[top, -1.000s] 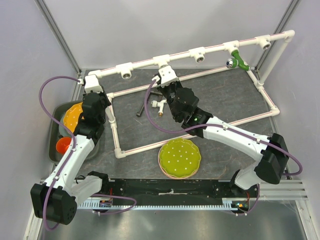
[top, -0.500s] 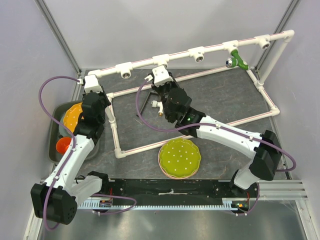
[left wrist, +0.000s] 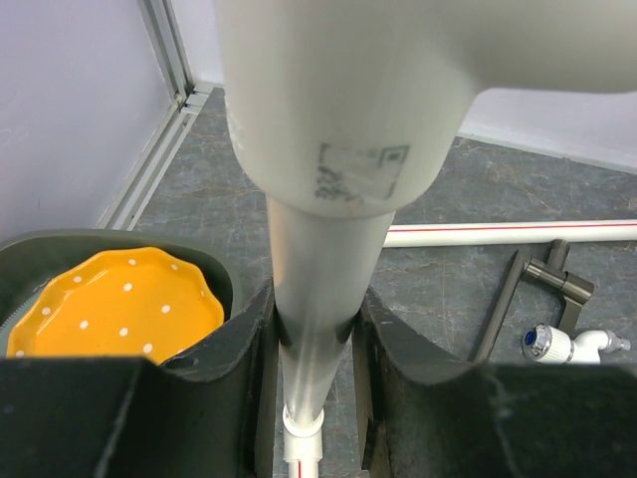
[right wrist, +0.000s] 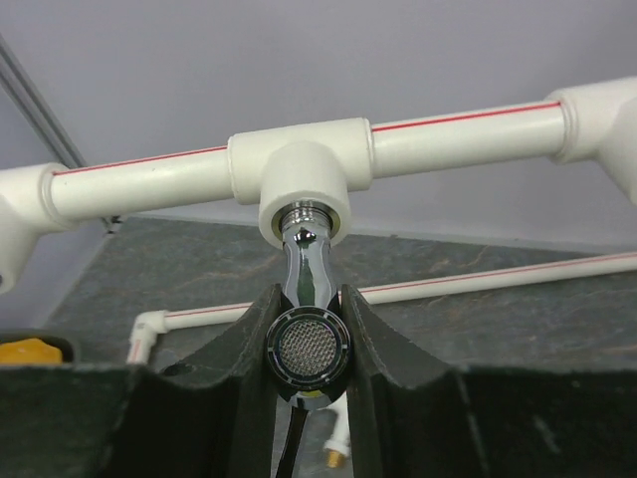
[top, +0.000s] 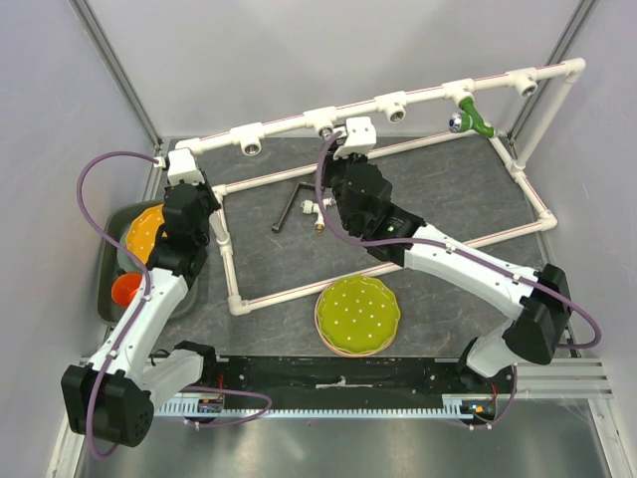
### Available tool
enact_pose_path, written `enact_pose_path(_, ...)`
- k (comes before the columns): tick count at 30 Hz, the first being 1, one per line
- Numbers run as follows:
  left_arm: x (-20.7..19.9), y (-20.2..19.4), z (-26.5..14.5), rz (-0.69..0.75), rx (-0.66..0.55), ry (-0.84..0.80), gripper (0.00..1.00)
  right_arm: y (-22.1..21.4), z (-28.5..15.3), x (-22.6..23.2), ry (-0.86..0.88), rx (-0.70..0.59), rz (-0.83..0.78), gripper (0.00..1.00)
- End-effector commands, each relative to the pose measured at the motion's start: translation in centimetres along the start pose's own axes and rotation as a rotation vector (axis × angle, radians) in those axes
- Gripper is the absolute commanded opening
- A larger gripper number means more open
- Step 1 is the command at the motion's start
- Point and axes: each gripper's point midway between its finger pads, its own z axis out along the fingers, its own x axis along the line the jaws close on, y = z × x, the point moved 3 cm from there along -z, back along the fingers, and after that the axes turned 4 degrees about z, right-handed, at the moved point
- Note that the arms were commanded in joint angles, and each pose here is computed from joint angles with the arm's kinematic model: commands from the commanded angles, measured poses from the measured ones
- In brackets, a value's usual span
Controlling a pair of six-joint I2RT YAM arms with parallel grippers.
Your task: Install the water faucets
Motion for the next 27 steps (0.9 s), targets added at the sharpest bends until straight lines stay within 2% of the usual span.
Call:
enact_pose_path(1, -0.6, 2.3, -1.0, -0.121, -0.053, -0.026, 0.02, 2.0, 2.3, -0.8, -0.008, -0.041, 0.386, 0.0)
enact_pose_path(11, -0.6, 2.5, -1.1, -0.126, -0.06, -0.027, 0.02, 2.0, 2.6, -2.5, 0.055, -0.05, 0.9, 0.0)
enact_pose_path(15, -0.6, 2.5, -1.2, -0.127, -0.06, -0.029, 0.02, 1.3, 3.0, -2.4, 0.084, -0.009, 1.073, 0.0)
enact_pose_path(16, -0.6, 2.4, -1.2, -0.127, -0.058, -0.028, 0.02, 1.2, 3.1, -2.7, 0.081, -0.004, 1.162, 0.0)
enact_pose_path(23, -0.5, 2.5, -1.2, -0.128, -0.061, -0.027, 0.02, 0.9, 2.5, -3.7, 0.118, -0.061, 1.388, 0.0)
enact_pose_path(25, -0.5, 2.6, -1.2, -0.129, -0.063, -0.029, 0.02, 1.2, 2.4, -3.6, 0.138, -0.067, 1.408, 0.05)
enact_pose_path(26, -0.5, 2.6, -1.2, -0.129, -0.063, -0.027, 0.02, 1.4, 2.4, -3.6, 0.15, -0.068, 1.419, 0.19)
enact_pose_path(27, -0.5, 2.5, -1.2, -0.128, -0.061, -0.027, 0.02, 1.7, 2.3, -3.5, 0.163, -0.071, 1.41, 0.28)
